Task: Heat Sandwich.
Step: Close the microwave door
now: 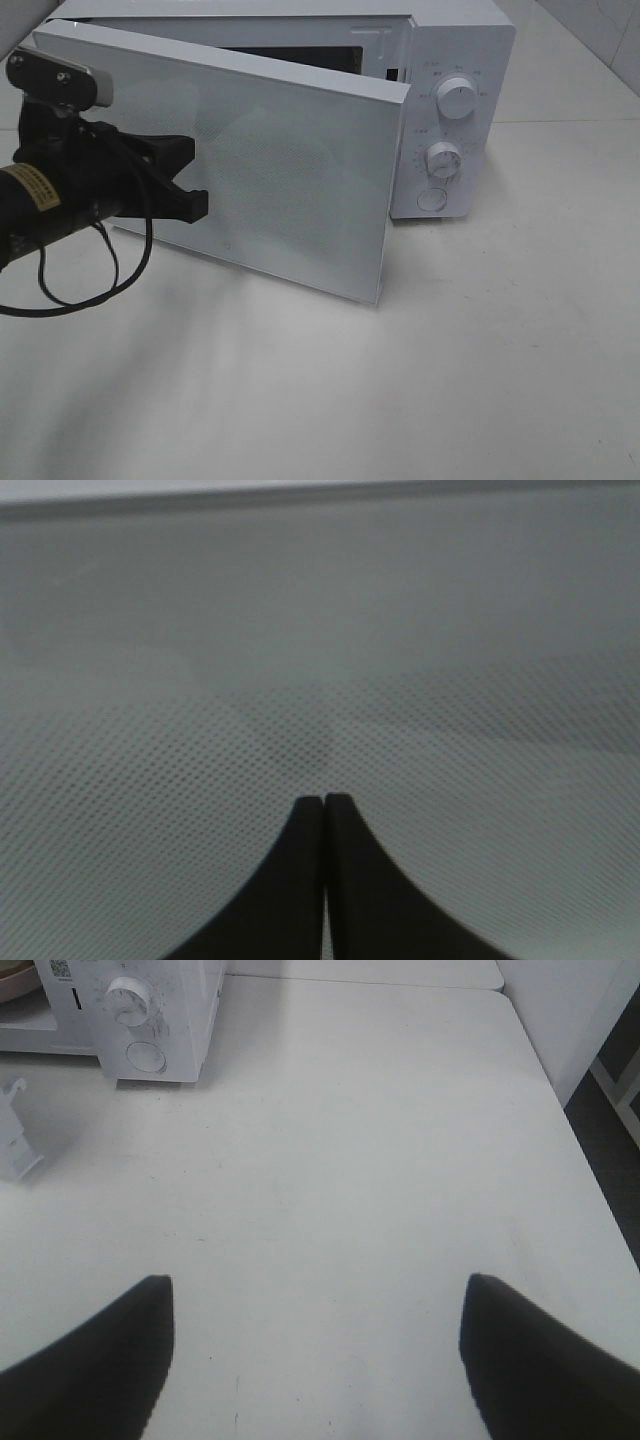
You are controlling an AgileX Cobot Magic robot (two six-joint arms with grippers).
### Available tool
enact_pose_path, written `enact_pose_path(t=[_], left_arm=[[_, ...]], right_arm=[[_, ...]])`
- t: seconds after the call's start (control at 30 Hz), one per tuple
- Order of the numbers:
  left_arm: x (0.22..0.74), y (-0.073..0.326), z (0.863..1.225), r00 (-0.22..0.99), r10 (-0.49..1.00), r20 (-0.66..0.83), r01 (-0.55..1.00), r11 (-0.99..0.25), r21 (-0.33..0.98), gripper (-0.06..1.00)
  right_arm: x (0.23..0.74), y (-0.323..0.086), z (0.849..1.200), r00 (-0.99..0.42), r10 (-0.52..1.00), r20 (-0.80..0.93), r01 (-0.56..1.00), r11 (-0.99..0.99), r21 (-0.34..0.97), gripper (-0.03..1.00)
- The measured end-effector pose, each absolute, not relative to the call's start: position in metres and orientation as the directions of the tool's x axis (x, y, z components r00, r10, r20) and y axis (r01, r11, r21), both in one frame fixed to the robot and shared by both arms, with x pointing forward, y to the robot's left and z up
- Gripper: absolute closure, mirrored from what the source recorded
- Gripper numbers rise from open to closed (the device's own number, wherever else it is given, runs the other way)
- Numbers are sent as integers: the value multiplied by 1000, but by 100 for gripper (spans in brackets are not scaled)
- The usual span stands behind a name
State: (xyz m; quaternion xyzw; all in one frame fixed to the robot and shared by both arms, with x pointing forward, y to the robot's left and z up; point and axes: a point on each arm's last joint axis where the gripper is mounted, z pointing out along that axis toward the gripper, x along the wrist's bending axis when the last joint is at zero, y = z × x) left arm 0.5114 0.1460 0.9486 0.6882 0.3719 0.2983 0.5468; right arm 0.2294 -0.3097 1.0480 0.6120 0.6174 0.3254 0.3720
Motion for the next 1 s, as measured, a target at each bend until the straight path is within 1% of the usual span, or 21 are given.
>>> enact_pose_path(t=[0.1, 0.43, 0.53, 1.0], left_arm=[[517, 131, 952, 570, 821, 3, 169, -121, 978, 94], [527, 101, 955, 602, 799, -9, 154, -105, 983, 94], [533, 85, 959, 621, 784, -9, 144, -102, 984, 94], [558, 43, 963, 610, 792, -44, 144, -56, 988, 94]], right_arm=[[229, -310, 1048, 26, 998, -61, 514, 39, 857, 20], [229, -310, 1048, 26, 998, -61, 514, 39, 857, 20], [229, -310, 1048, 26, 998, -61, 514, 39, 857, 20], [229, -310, 1048, 26, 998, -61, 514, 39, 857, 20]])
